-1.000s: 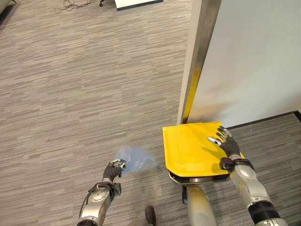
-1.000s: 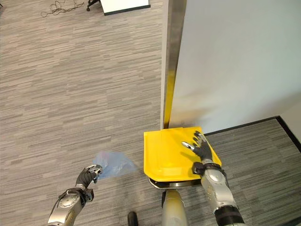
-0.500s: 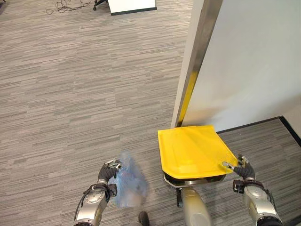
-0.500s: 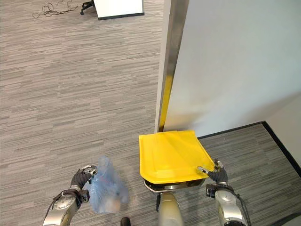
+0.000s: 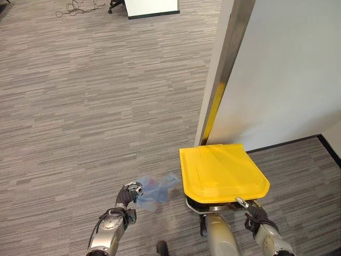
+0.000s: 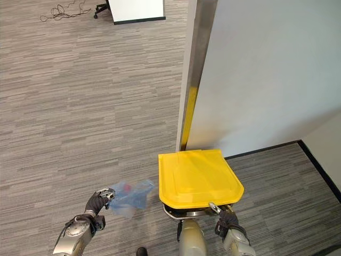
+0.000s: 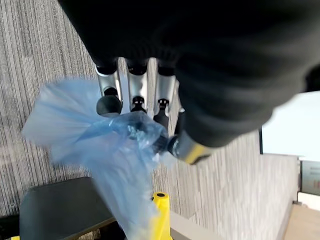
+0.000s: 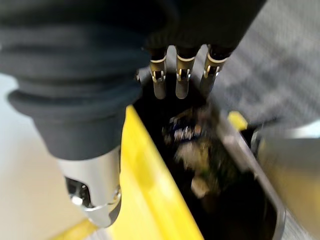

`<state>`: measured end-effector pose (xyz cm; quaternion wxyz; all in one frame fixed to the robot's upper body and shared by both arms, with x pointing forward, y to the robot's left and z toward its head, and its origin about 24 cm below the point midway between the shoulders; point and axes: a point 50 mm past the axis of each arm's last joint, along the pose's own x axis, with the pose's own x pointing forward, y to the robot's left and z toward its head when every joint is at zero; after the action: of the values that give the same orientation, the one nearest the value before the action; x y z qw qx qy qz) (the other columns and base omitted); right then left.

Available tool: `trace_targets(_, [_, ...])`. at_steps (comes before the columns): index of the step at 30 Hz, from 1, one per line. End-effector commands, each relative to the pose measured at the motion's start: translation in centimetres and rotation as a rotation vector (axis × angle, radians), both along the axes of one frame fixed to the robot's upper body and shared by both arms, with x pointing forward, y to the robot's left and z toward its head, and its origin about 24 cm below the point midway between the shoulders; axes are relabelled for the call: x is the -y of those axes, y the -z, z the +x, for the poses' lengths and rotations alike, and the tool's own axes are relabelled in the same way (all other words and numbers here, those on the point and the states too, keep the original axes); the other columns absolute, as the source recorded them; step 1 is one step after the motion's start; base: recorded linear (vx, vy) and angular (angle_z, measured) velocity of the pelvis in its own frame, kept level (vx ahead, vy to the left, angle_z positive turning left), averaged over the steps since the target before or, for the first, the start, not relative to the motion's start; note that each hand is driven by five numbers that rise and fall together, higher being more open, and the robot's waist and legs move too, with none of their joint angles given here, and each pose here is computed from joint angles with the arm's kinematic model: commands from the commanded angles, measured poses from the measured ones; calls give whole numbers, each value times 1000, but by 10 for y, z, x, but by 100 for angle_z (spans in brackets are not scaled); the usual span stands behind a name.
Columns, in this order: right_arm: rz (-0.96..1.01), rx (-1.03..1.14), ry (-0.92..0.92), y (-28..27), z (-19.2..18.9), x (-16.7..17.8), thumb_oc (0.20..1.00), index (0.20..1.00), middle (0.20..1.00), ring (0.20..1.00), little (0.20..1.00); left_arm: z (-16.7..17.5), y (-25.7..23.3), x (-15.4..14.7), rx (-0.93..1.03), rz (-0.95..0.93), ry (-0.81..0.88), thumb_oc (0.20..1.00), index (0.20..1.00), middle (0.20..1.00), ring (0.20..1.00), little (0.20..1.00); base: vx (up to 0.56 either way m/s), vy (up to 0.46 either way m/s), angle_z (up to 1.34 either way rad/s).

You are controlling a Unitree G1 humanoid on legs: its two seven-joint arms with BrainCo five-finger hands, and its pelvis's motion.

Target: Gather garbage on tea table into small bin, then transfer packed bag to large trash can.

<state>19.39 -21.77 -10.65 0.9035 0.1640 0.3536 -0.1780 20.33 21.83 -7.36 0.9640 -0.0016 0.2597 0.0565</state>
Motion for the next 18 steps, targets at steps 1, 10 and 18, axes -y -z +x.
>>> trace_targets(1, [102, 239, -89, -33, 32, -19, 1000, 1000, 1000, 1000, 1000, 14, -20, -4, 113, 15, 19, 200, 200, 200, 200, 200, -17, 20, -3])
trace_targets(10, [50, 669, -435, -133, 92, -48, 1000, 1000, 1000, 1000, 1000, 22, -33, 5, 169, 0, 116, 200, 200, 200, 200, 200, -3, 1, 0])
trace_targets(18, [-80, 679, -547, -165, 145, -68, 1000, 1000, 1000, 1000, 1000, 47, -79, 73, 372, -99, 489, 200, 200, 200, 200, 200, -14, -16, 9])
